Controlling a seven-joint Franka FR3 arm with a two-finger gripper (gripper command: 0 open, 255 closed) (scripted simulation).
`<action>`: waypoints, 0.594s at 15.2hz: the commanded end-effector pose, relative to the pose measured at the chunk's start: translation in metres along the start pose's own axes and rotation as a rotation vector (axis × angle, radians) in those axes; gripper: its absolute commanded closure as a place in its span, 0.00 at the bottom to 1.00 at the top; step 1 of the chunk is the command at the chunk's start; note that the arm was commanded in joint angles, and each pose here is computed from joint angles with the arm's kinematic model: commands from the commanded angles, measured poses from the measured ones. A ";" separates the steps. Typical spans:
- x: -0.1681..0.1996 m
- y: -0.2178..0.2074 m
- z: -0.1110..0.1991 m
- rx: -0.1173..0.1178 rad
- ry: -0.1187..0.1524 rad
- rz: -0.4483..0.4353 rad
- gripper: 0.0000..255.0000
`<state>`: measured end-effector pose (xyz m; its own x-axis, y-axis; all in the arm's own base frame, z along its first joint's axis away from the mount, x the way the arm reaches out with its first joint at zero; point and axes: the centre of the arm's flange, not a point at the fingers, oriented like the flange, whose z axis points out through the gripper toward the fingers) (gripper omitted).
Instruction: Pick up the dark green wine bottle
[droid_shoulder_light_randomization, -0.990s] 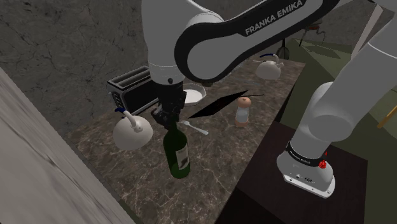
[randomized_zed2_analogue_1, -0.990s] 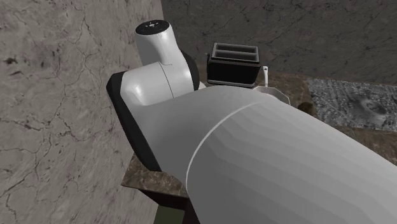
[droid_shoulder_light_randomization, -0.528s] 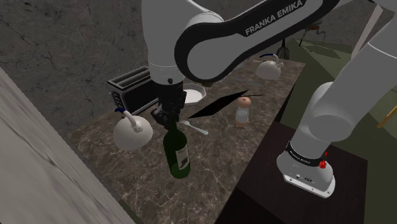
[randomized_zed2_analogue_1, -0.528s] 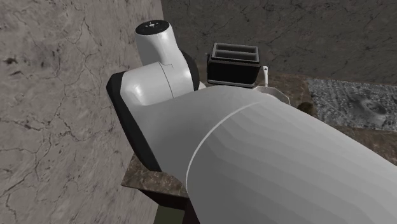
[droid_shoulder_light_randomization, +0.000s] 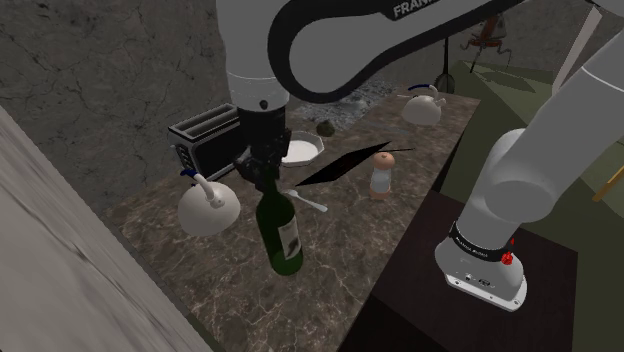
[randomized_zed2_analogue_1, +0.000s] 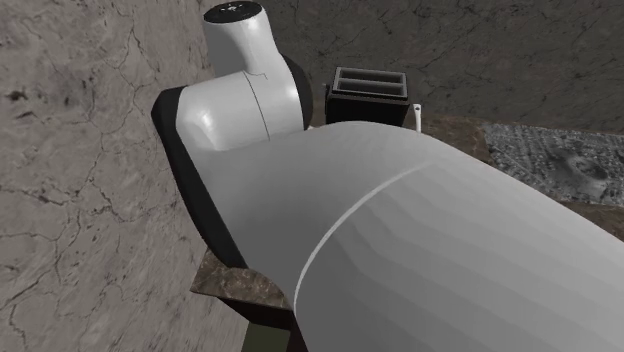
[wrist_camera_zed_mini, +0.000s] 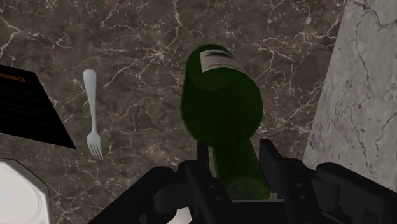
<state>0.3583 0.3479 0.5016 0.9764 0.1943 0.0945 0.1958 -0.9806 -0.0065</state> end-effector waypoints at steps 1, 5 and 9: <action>0.000 0.000 -0.012 0.000 0.000 0.000 1.00; 0.002 0.000 -0.033 0.000 0.000 0.000 1.00; 0.003 0.000 -0.044 0.000 0.000 0.000 1.00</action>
